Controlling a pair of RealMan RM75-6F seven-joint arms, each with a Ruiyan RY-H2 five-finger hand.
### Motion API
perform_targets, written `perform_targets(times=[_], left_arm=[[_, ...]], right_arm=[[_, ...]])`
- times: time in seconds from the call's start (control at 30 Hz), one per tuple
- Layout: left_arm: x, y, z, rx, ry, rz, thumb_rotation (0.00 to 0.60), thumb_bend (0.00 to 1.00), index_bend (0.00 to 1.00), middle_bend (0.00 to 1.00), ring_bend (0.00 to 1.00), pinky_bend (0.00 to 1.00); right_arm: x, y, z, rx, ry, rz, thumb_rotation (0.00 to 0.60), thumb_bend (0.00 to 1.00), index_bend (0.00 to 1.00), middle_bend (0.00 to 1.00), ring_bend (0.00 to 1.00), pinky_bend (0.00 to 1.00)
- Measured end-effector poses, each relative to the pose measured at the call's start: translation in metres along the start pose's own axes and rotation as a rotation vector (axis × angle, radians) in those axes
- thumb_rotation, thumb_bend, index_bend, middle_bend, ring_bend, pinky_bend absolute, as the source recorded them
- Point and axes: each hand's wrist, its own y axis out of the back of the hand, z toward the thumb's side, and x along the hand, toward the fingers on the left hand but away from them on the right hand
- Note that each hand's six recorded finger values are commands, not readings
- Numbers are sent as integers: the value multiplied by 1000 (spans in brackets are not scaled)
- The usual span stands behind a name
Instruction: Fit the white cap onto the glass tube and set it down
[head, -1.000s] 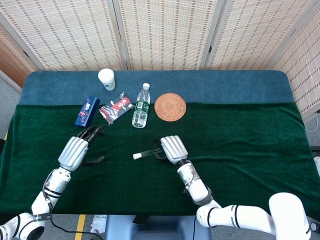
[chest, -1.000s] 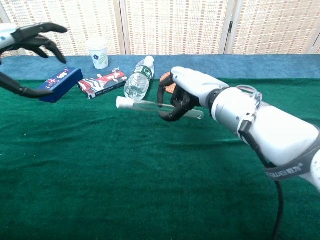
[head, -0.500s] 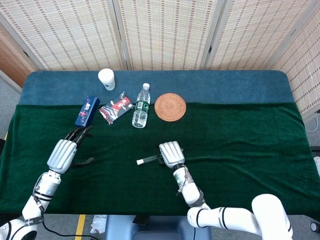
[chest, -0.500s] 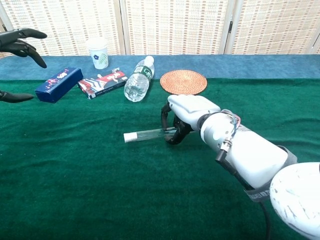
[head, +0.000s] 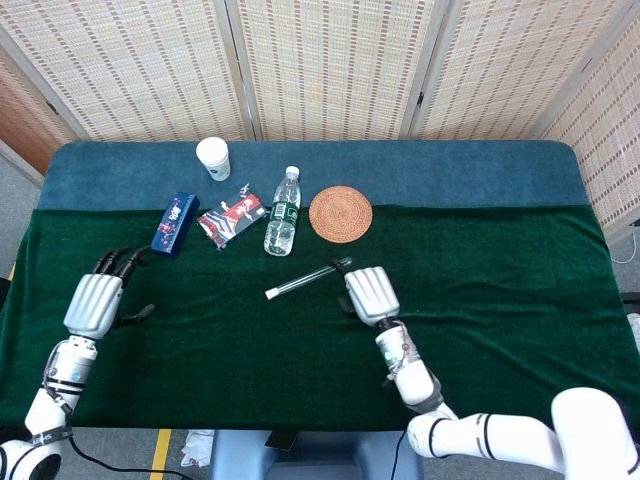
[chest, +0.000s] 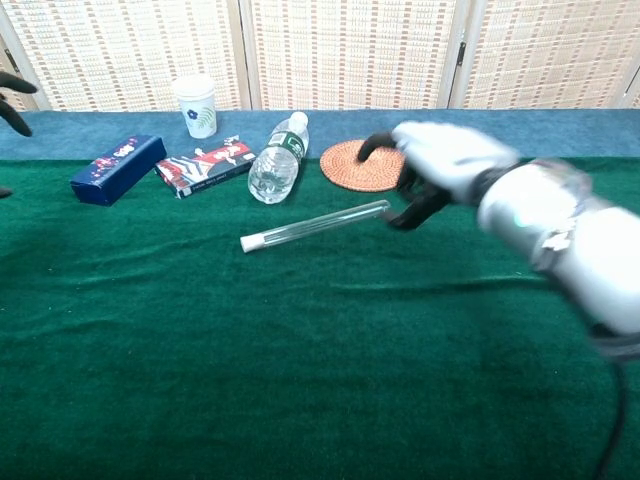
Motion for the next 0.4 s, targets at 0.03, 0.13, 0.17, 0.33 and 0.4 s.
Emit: perform_targets(times=[0.03, 0.13, 0.17, 0.33, 0.4], left_arm=[[-2, 3, -4, 7, 12, 10, 600, 253, 190, 323, 164, 156], [-13, 11, -20, 29, 53, 42, 600, 254, 228, 325, 188, 170], [-18, 13, -26, 42, 66, 52, 600, 254, 239, 328, 193, 177], [-33, 19, -41, 109, 88, 71, 600, 254, 242, 334, 195, 63], [-43, 20, -45, 120, 102, 80, 600, 254, 220, 333, 174, 37]], right_arm=[[7, 12, -12, 16, -4, -29, 600, 421, 222, 676, 872, 905], [29, 41, -46, 56, -26, -88, 600, 420, 225, 449, 632, 662], [37, 49, -56, 68, -33, -103, 600, 420, 225, 401, 567, 592], [95, 88, -113, 98, -76, -172, 600, 420, 136, 125, 159, 167], [116, 95, -129, 84, -95, -192, 600, 421, 99, 80, 102, 115]])
